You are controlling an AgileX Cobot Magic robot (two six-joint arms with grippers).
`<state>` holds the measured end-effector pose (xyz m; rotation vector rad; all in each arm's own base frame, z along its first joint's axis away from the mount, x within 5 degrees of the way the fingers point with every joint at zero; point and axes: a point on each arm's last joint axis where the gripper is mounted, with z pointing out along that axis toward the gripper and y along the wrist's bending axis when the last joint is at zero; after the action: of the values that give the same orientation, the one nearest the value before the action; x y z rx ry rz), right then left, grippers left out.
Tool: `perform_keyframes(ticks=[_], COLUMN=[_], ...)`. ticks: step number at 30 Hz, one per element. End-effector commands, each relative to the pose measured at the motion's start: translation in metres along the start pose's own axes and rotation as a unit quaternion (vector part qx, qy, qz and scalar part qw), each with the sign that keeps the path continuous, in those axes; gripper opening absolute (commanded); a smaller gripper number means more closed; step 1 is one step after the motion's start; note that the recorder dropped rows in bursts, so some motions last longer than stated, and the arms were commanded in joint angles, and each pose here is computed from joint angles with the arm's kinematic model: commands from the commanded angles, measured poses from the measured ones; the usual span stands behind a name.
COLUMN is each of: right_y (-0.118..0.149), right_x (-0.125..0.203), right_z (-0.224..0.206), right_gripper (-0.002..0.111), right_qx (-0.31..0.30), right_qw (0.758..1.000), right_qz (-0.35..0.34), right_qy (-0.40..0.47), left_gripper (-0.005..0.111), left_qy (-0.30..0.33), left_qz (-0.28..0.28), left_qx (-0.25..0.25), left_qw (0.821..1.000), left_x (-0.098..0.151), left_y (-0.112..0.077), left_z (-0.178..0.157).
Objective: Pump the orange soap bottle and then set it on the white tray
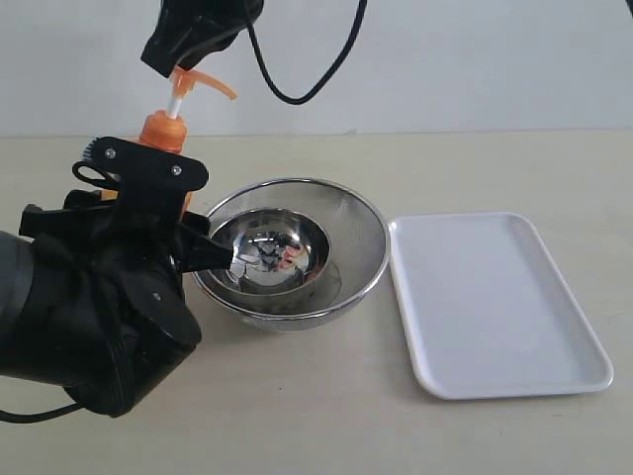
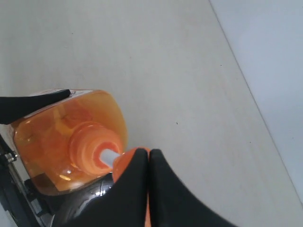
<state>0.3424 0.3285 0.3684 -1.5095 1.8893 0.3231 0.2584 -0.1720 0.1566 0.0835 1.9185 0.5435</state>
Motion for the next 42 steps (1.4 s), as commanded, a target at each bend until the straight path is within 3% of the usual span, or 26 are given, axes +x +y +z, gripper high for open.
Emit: perform_keyframes(ticks=[1, 19, 42], right_y=[0.003, 0.011, 0.011], right_x=[0.004, 0.011, 0.011], right_z=[0.011, 0.027, 0.027], right_gripper=[0.000, 0.000, 0.000], right_qx=[-0.026, -0.071, -0.073], right_qw=[1.000, 0.997, 0.997], right_qz=[0.011, 0.025, 0.026], right_qy=[0.010, 0.034, 0.032], left_gripper=[0.005, 0.005, 0.005], left_qy=[-0.037, -0.037, -0.038], left_qz=[0.002, 0.002, 0.002], left_qx=[-0.015, -0.015, -0.016], left_qw=[0.999, 0.999, 0.999], left_x=[-0.010, -0.010, -0.010], left_y=[0.003, 0.003, 0.003], left_z=[-0.003, -0.003, -0.003])
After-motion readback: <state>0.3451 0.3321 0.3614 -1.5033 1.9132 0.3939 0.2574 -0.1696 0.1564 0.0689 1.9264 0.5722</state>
